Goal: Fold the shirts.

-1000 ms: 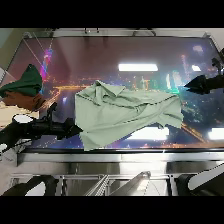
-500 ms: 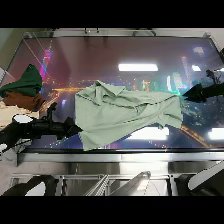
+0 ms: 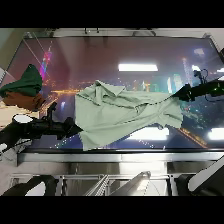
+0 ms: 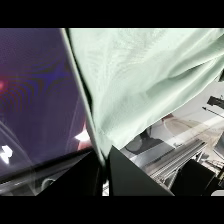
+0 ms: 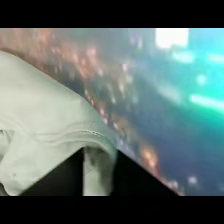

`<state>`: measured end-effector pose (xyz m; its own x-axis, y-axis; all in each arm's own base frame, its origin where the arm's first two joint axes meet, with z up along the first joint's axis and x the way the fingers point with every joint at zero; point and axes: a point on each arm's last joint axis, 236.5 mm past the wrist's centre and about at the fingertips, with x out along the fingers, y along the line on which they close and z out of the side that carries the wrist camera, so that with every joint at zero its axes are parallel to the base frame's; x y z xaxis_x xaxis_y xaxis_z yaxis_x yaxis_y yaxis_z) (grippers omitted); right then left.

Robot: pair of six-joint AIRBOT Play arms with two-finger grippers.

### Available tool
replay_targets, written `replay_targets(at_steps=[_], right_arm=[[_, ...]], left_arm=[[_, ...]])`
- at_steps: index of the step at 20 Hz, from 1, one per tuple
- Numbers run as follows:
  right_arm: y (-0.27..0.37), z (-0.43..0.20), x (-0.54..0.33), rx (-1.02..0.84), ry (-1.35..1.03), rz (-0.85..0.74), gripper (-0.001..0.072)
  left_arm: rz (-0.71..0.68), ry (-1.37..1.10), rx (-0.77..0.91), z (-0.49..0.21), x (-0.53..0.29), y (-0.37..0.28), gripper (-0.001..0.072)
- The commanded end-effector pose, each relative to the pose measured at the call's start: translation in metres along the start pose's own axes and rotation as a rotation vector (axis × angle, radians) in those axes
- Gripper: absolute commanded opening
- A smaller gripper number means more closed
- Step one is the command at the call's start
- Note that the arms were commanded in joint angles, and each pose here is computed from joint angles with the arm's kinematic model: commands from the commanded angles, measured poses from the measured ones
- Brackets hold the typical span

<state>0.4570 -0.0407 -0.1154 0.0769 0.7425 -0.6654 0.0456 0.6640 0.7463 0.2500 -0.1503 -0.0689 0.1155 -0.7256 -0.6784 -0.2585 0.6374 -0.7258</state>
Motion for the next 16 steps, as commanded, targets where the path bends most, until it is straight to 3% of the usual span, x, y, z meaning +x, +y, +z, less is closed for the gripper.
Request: replay_targets(at_steps=[1, 2, 6, 10, 15, 16], right_arm=[[0.018, -0.022, 0.005, -0.02, 0.109, 0.051, 0.0112], [0.022, -0.028, 0.001, -0.024, 0.136, 0.07, 0.0027], [0.037, -0.032, -0.016, -0.044, 0.134, 0.096, 0.0025], [0.05, -0.052, -0.029, -0.007, 0.125, 0.105, 0.0024], [0.041, -0.103, -0.012, 0.185, -0.038, 0.007, 0.0025], [0.037, -0.117, -0.004, 0.218, -0.064, -0.025, 0.0025]], left_arm=[[0.002, -0.001, 0.002, 0.0, 0.0, 0.0, 0.0029], [0.003, -0.004, 0.002, 0.001, 0.0, 0.001, 0.003], [0.001, -0.045, -0.006, 0.013, -0.008, 0.005, 0.0029], [-0.012, -0.166, 0.079, 0.069, -0.043, -0.004, 0.0029], [-0.017, -0.085, 0.185, 0.121, -0.036, -0.013, 0.003], [0.014, -0.053, 0.203, 0.126, -0.035, -0.004, 0.0122]])
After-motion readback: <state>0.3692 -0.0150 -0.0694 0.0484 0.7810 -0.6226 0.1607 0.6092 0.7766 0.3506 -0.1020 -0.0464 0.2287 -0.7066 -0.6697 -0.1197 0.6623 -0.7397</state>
